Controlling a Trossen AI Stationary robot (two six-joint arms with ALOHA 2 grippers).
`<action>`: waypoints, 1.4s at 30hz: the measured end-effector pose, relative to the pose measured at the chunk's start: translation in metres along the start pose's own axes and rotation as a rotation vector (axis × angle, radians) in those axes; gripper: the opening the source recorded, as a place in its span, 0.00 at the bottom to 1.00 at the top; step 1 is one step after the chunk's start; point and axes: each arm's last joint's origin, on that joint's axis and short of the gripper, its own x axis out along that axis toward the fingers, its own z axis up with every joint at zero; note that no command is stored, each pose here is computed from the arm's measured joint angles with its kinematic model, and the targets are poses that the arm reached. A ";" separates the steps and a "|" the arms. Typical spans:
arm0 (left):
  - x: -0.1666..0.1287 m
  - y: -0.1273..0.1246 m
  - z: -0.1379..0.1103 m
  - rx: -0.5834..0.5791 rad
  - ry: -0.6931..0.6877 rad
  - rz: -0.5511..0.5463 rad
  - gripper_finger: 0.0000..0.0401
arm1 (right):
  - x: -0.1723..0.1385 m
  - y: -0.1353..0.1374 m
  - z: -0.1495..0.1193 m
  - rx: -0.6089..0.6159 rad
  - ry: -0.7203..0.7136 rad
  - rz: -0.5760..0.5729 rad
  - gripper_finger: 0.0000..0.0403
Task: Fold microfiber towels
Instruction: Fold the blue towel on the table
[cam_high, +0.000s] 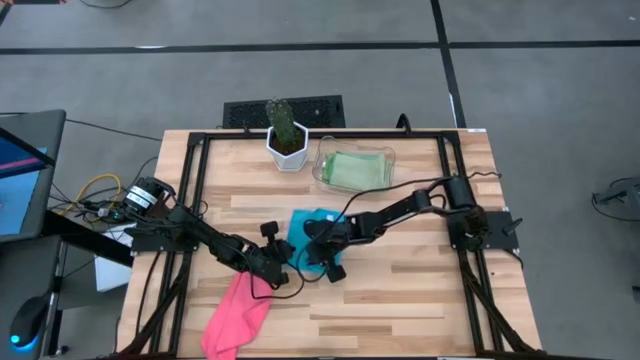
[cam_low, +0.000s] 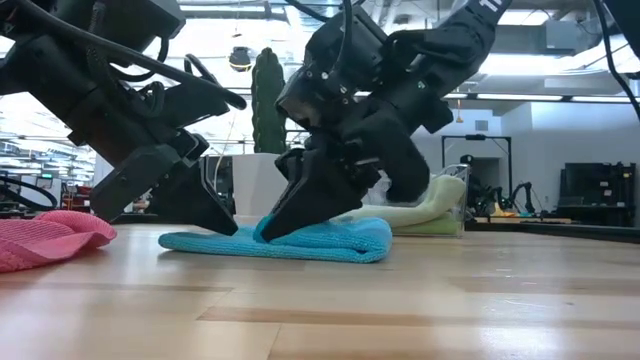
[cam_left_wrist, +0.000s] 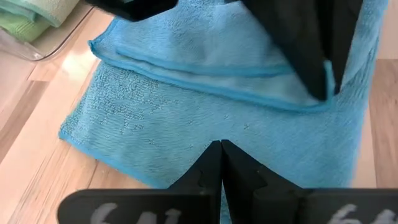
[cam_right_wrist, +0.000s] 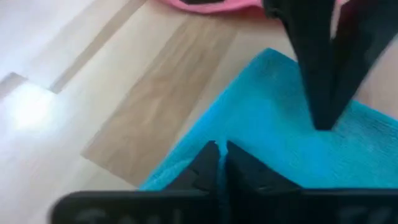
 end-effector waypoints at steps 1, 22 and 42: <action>0.000 0.000 0.000 0.000 0.001 0.000 0.00 | -0.001 0.002 0.000 0.001 0.015 0.008 0.05; -0.003 -0.002 0.012 -0.059 -0.064 -0.018 0.00 | -0.029 0.050 0.008 0.058 0.224 -0.018 0.07; 0.027 -0.026 0.008 -0.107 -0.074 -0.218 0.00 | -0.035 0.061 0.003 0.104 0.334 -0.032 0.04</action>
